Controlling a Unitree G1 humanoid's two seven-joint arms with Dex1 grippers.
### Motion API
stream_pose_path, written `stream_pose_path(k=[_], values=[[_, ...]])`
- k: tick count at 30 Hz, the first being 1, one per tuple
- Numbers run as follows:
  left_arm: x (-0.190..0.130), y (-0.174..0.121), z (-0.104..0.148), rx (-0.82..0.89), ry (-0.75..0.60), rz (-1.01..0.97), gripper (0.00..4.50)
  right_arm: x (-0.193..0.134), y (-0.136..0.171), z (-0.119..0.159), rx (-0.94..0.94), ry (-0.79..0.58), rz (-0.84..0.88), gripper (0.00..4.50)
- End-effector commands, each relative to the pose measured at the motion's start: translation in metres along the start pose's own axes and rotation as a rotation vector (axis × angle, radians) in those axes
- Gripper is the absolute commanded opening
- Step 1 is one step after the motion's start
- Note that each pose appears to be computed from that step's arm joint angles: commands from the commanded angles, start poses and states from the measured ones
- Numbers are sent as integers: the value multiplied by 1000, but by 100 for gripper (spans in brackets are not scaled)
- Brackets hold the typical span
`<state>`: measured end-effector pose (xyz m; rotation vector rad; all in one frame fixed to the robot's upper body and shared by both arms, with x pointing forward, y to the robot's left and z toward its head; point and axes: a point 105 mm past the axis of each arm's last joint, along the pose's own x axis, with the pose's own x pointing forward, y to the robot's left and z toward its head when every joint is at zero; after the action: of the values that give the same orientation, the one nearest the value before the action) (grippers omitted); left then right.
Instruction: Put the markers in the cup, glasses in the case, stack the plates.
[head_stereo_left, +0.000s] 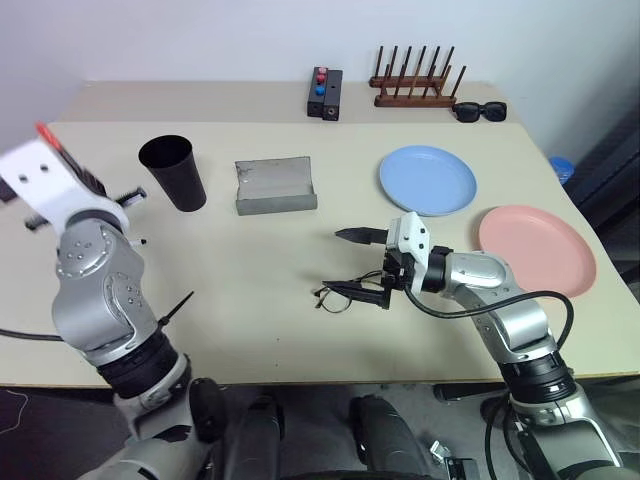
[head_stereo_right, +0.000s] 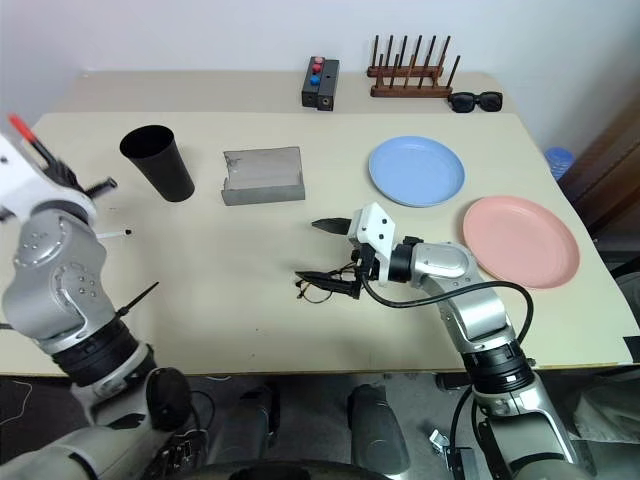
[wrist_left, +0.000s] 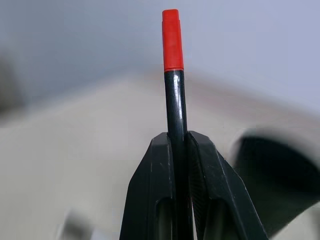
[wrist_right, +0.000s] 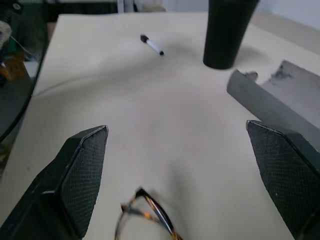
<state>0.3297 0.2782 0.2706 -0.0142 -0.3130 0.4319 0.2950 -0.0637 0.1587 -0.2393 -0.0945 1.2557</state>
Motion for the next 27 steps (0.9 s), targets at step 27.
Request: stream_pose_path(k=[27], values=[[68, -49, -28, 75, -205, -102, 5, 53, -25, 51, 0, -256, -318, 450]])
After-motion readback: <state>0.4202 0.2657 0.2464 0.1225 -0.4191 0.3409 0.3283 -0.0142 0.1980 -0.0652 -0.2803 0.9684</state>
